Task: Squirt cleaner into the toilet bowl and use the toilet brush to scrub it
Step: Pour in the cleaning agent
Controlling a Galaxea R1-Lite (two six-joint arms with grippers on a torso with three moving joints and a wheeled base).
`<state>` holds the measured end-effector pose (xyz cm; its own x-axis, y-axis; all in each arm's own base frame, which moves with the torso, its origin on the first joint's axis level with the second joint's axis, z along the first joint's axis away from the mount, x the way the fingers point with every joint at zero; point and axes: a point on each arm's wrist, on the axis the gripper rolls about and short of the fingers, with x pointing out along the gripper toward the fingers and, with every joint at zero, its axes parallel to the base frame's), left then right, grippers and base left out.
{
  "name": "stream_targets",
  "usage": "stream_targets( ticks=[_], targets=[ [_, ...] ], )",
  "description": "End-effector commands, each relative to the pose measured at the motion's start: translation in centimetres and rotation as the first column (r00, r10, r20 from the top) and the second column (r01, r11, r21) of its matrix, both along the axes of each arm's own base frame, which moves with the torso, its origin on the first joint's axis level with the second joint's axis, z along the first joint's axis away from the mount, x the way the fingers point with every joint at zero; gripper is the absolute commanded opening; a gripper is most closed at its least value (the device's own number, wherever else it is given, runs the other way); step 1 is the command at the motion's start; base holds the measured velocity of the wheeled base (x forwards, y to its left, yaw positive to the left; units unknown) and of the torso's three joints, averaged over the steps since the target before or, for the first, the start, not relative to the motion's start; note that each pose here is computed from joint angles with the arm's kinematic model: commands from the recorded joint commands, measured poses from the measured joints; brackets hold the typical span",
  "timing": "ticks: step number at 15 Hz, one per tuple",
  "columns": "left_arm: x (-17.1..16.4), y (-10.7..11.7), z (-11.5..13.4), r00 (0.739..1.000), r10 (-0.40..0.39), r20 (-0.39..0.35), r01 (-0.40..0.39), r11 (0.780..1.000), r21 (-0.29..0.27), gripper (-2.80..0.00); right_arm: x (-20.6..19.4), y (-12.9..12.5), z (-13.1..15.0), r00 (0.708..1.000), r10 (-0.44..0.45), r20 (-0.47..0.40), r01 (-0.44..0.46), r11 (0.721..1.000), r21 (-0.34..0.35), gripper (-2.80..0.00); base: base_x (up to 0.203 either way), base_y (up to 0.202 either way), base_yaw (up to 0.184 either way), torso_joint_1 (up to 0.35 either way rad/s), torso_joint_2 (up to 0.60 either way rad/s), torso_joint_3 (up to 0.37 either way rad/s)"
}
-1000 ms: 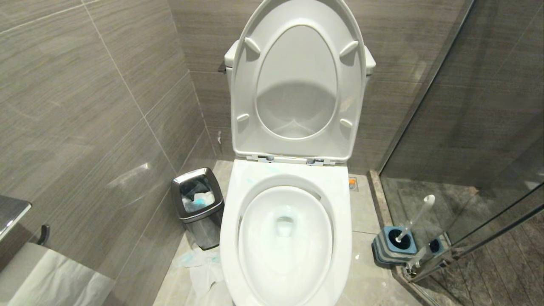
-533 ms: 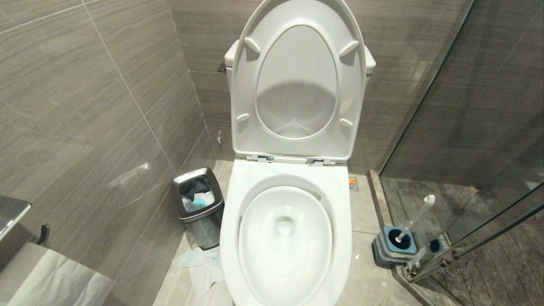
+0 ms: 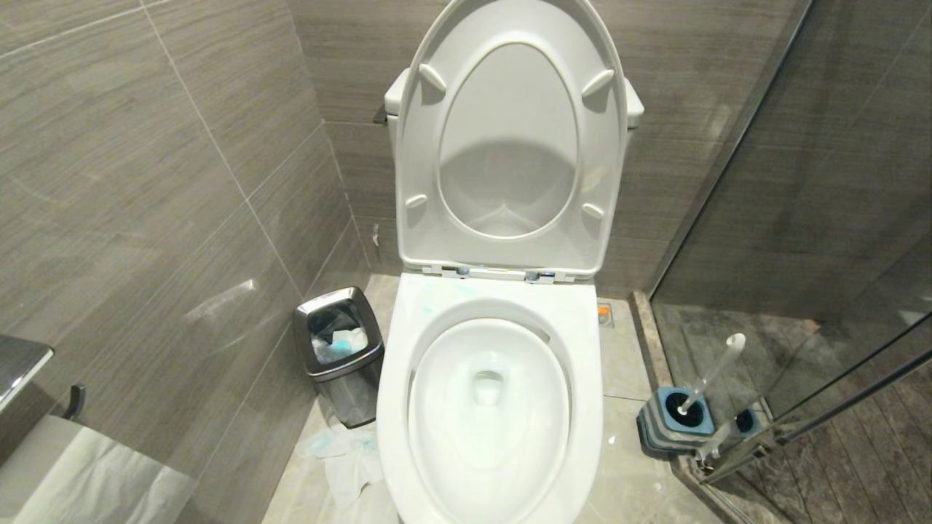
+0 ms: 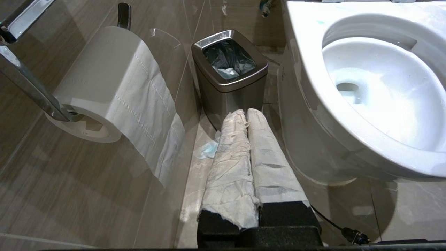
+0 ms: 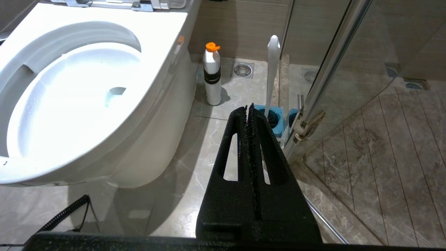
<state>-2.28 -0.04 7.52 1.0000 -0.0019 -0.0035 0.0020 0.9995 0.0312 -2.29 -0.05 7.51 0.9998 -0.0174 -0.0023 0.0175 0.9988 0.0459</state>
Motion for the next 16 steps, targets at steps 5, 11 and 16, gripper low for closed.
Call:
stream_targets(
  ticks=[5,11,16],
  targets=[
    [0.01,0.00,-0.04,1.000,0.000,-0.001,0.000,1.000,0.001,-2.80,0.02,0.00,-0.04,1.000,0.001,-0.002,-0.001,1.000,-0.001,-2.80,0.000,0.000,0.000,0.000,0.00,0.000],
    [0.01,0.00,-0.04,1.000,-0.001,-0.001,0.001,1.000,-0.005,-2.80,0.02,0.00,-0.04,1.000,0.001,-0.002,-0.001,1.000,0.000,-2.80,0.000,0.000,0.000,0.000,0.00,0.000],
    [0.00,-0.06,-0.07,1.000,-0.025,-0.004,0.025,0.995,0.093,-2.80,0.02,0.00,-0.04,1.000,0.000,-0.002,0.000,1.000,0.000,-2.80,0.000,0.000,0.000,0.000,0.00,0.000]
  ],
)
